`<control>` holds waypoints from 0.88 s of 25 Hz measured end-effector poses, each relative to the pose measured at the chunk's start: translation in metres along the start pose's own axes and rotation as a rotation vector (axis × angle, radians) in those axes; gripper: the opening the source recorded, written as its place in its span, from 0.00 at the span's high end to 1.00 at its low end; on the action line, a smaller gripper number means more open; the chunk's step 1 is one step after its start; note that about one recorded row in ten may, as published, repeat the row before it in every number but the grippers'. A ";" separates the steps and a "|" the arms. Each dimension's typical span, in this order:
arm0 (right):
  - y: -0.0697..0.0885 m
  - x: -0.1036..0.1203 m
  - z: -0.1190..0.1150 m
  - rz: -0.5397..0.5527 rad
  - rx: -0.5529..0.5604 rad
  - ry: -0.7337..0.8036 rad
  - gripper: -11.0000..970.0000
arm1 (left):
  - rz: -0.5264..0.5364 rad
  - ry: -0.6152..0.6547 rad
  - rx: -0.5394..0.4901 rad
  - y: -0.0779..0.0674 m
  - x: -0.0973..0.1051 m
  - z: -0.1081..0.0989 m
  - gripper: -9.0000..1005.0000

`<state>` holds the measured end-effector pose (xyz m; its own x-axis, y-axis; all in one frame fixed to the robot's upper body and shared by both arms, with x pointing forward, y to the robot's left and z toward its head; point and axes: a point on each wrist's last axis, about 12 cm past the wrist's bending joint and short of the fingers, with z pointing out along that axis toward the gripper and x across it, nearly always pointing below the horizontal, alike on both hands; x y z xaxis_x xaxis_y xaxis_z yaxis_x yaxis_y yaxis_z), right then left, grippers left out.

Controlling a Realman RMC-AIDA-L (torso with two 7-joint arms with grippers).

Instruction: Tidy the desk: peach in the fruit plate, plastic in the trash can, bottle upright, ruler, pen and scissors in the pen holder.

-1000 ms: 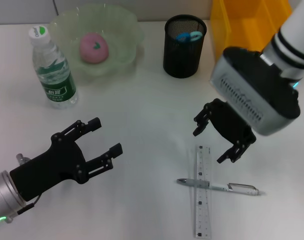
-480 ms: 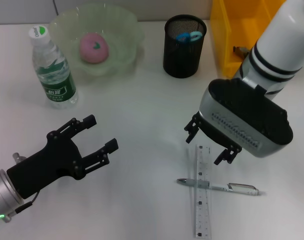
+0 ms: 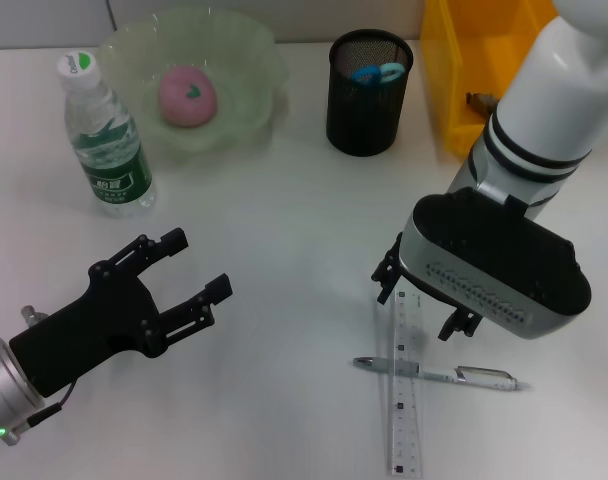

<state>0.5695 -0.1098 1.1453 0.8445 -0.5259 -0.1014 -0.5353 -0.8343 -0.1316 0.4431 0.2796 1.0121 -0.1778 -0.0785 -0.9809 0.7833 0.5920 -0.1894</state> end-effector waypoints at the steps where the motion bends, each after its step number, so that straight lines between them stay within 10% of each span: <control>1: 0.000 -0.001 0.001 -0.011 -0.002 0.003 0.23 | 0.000 0.000 0.000 0.000 0.000 0.000 0.17; 22: -0.006 -0.012 0.012 -0.144 -0.016 0.049 0.24 | 0.025 0.066 0.114 0.001 -0.005 0.004 0.17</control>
<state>0.5623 -0.0959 1.1353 0.9126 -0.4074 -0.0340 -0.4083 -0.9041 -0.1260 0.4470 0.2774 1.0164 -0.1933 -0.0094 -0.9811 0.8499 0.4981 -0.1722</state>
